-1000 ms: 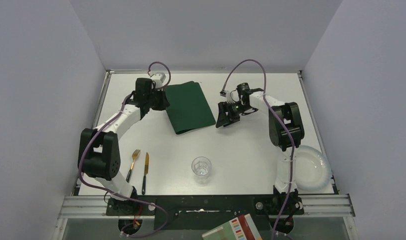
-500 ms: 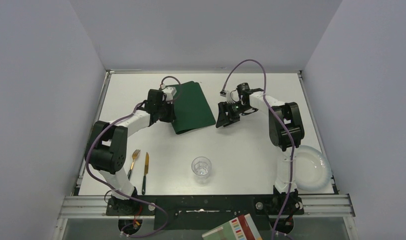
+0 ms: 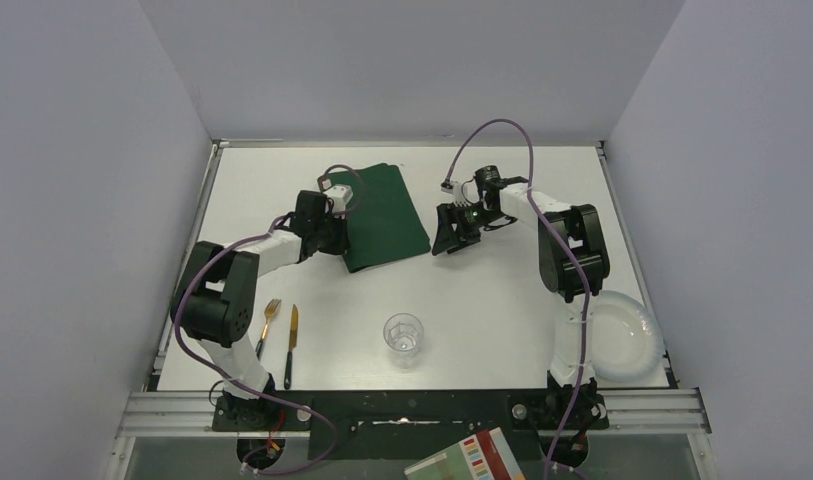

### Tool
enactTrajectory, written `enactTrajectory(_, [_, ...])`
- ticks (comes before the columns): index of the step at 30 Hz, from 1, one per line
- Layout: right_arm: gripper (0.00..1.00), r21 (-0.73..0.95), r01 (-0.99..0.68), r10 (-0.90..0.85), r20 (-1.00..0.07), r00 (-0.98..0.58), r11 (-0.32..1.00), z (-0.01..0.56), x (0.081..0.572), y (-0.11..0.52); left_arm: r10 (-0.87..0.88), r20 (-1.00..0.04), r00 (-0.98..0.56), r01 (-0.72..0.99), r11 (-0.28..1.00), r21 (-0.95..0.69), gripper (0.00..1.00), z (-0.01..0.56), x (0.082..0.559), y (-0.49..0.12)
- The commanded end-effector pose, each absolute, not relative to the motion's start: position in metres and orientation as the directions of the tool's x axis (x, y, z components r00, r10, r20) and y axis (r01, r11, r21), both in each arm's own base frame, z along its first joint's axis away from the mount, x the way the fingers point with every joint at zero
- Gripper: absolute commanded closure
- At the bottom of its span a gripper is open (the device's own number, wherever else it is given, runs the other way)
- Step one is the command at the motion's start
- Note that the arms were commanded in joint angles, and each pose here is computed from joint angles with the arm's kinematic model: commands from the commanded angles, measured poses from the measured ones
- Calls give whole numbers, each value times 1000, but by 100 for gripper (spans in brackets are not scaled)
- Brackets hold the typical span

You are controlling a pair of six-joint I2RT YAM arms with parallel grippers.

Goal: Set the dinner table for one person
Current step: Flatten out the napkin at the center of the board.

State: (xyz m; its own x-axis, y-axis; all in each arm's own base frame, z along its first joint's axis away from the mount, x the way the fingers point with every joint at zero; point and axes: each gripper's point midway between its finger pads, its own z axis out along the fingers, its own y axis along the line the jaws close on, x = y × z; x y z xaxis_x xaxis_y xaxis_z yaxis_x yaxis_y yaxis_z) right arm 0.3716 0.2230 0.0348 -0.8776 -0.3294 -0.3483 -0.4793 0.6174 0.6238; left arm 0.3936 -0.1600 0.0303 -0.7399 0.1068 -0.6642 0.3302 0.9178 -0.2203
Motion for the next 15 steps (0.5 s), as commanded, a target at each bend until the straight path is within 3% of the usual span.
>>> enactTrajectory(1, [35,553,-429,-361,-235,-903,714,-13,362,198,140,-632,-762,333,922,-197,100,15,379,-152])
enactTrajectory(15, [35,569,-430,-422,-156,-893,701,-21,344,225,44,-633,-773,284,916,-283,100,17,377,-143])
